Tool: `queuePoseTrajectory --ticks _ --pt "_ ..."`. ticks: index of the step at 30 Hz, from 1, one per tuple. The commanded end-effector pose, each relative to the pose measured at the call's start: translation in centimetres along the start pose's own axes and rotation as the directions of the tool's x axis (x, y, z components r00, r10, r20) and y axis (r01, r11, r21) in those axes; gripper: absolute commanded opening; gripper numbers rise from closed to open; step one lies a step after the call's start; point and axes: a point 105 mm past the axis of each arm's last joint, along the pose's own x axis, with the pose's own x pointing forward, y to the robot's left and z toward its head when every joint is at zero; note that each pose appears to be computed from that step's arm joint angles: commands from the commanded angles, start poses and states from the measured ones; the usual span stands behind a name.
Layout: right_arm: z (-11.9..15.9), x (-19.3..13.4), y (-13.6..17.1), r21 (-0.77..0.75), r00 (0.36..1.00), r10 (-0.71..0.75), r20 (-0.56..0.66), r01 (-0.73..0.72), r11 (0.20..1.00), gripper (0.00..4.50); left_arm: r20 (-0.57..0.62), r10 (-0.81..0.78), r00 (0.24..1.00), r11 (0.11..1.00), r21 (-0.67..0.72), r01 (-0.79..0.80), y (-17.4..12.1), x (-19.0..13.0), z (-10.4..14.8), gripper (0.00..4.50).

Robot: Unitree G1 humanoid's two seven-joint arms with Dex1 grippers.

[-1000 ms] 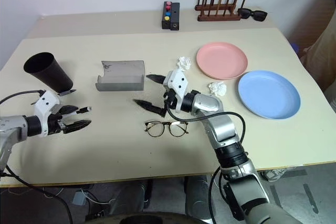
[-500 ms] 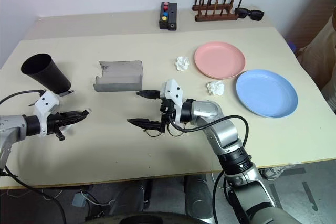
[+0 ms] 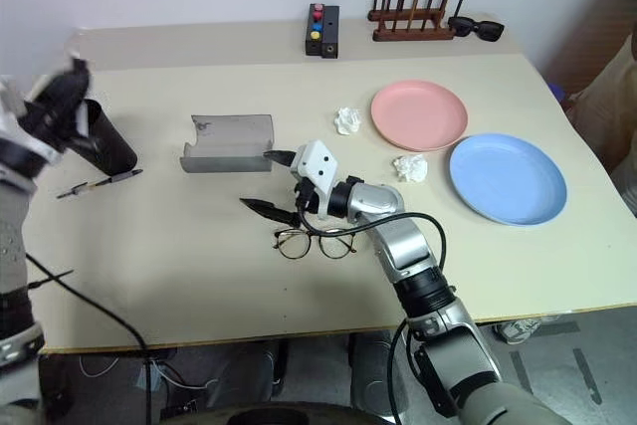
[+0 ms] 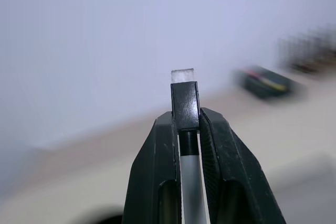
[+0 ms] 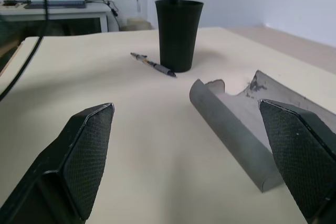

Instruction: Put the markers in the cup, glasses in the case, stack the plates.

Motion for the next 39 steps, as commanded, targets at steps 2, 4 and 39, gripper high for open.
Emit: queuePoseTrajectory --ticks 2,4,39 --pt "1.4 1.0 0.5 -0.036 0.998 0.029 0.057 -0.027 0.999 4.50 0.093 0.190 0.977 0.970 0.138 -0.202 2.2 1.2 1.0 0.05" --pt "1.7 1.2 0.6 -0.036 0.997 0.030 0.075 -0.028 0.999 4.50 0.103 0.272 0.957 0.944 0.162 -0.286 3.5 1.9 0.4 0.05" --pt "3.5 1.7 1.1 -0.008 0.983 0.004 0.182 -0.002 1.000 4.50 0.009 0.382 0.924 0.920 0.088 -0.382 2.6 1.6 -7.4 1.85"
